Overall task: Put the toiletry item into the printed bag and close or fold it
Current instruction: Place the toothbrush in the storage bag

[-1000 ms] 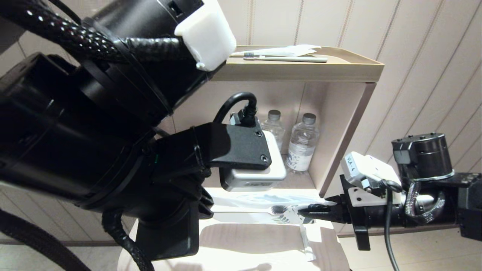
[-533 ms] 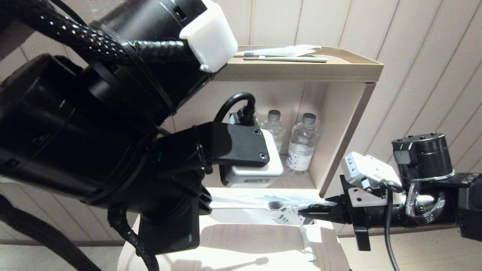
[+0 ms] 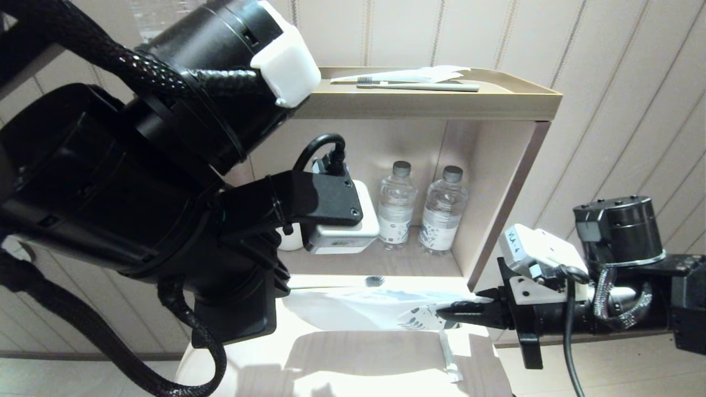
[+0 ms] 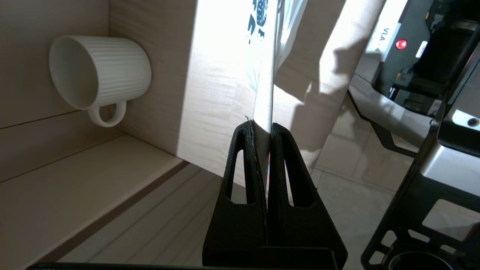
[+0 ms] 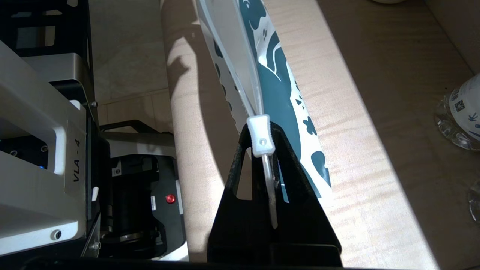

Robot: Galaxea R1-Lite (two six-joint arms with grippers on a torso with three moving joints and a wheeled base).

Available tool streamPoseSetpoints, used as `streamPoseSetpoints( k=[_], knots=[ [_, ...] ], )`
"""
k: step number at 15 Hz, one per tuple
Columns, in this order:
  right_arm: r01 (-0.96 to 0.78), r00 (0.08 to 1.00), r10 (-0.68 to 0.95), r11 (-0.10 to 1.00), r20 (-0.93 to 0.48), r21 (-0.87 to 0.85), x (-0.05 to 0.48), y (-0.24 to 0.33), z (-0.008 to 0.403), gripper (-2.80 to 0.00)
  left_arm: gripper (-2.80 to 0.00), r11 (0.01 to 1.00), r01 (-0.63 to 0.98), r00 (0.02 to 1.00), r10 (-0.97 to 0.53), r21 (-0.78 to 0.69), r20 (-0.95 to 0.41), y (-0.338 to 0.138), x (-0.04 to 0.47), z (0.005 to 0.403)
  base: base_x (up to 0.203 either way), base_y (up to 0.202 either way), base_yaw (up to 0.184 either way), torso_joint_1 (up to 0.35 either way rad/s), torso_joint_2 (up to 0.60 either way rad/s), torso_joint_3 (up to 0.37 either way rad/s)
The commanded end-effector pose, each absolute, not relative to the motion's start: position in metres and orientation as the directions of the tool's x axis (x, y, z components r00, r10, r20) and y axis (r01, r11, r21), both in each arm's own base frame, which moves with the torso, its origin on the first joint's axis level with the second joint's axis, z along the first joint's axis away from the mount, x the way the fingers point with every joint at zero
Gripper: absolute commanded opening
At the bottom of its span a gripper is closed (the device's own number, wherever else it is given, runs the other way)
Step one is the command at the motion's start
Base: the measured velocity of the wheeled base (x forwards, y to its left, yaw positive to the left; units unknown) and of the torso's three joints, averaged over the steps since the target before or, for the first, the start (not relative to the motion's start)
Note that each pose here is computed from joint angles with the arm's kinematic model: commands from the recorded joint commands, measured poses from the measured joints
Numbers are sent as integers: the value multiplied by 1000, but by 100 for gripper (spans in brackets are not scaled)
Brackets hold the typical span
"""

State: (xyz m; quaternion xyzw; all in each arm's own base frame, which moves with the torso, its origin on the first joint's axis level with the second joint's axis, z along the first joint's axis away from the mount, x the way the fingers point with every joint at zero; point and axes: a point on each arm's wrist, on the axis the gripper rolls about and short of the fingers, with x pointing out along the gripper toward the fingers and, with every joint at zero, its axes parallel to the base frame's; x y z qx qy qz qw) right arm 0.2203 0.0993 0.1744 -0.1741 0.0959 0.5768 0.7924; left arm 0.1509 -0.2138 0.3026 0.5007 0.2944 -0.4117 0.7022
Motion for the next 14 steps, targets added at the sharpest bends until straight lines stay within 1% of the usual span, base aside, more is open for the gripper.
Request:
streamPoseSetpoints(
  k=[1, 9, 12, 14],
  knots=[
    [-948, 314, 883, 269, -348, -172, 220, 99, 175, -280, -280, 147, 878, 478, -266, 455, -837, -216, 152, 298, 0, 0, 0, 0, 0, 0],
    [-948, 313, 882, 270, -352, -166, 222, 100, 174, -280, -280, 176, 858, 513, -328, 482, -794, -207, 144, 315, 0, 0, 0, 0, 0, 0],
    [-949, 310, 881, 269, -356, -161, 223, 100, 172, -280, -280, 138, 863, 502, -343, 486, -794, -213, 135, 315, 0, 0, 0, 0, 0, 0],
    [-950, 309, 882, 268, -357, -160, 223, 100, 172, -280, -280, 129, 854, 516, -328, 504, -791, -216, 133, 314, 0, 0, 0, 0, 0, 0]
  ],
)
